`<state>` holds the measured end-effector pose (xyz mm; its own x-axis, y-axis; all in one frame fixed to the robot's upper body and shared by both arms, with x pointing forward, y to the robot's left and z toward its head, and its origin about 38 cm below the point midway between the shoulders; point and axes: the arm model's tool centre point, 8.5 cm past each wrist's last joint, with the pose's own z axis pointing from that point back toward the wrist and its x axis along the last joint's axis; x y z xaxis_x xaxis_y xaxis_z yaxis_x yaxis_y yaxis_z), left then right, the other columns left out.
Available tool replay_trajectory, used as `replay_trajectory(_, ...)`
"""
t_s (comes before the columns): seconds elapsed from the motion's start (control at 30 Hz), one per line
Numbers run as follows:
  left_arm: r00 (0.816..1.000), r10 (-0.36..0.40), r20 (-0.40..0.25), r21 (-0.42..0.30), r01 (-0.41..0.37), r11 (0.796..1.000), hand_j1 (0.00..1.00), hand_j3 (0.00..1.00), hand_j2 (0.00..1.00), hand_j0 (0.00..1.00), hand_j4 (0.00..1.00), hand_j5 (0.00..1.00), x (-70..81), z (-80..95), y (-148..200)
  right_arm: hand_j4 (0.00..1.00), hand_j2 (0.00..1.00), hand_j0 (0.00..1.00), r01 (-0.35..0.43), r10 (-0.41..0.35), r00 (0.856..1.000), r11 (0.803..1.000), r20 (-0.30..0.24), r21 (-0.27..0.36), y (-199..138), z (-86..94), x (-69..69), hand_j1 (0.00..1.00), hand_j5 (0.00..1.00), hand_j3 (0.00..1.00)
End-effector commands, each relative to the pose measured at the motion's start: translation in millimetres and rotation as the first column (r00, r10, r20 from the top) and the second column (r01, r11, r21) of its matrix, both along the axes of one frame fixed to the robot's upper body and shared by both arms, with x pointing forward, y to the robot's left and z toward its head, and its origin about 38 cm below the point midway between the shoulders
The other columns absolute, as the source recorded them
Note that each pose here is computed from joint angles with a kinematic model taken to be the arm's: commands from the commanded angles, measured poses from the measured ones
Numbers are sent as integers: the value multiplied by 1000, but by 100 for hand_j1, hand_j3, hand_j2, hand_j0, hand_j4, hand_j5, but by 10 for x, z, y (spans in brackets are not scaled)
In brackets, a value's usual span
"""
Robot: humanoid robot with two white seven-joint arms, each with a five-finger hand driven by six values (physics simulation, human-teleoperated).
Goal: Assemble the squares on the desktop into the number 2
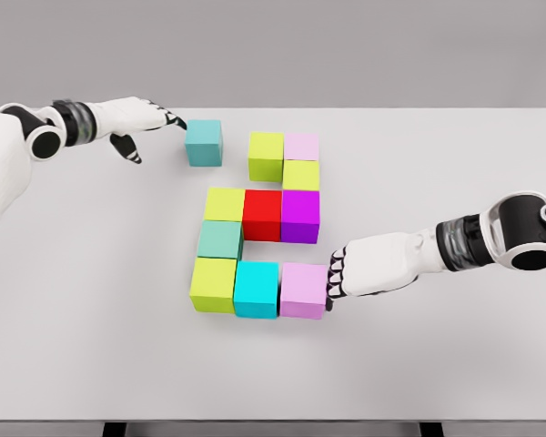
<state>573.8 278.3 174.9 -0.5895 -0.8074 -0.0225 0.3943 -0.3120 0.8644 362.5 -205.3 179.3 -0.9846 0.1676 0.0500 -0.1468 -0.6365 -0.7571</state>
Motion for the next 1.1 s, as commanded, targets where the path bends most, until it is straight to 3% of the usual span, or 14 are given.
replay_trajectory(0.0,1000,-5,2,-13,5,1000,93,93,93,93,93,93,8,5,-56,75,75,75,4,-4,1000,1000,-3,4,2,3,5,75,75,75)
replay_trajectory(0.23,1000,-14,4,-15,14,1000,93,93,93,93,93,93,7,7,-96,75,75,75,46,-46,999,999,-6,-14,-102,-46,99,75,75,75)
replay_trajectory(1.07,999,-37,12,-21,38,999,93,93,93,93,93,93,-6,13,-174,75,75,75,16,-16,1000,1000,-6,2,36,-47,86,75,75,75)
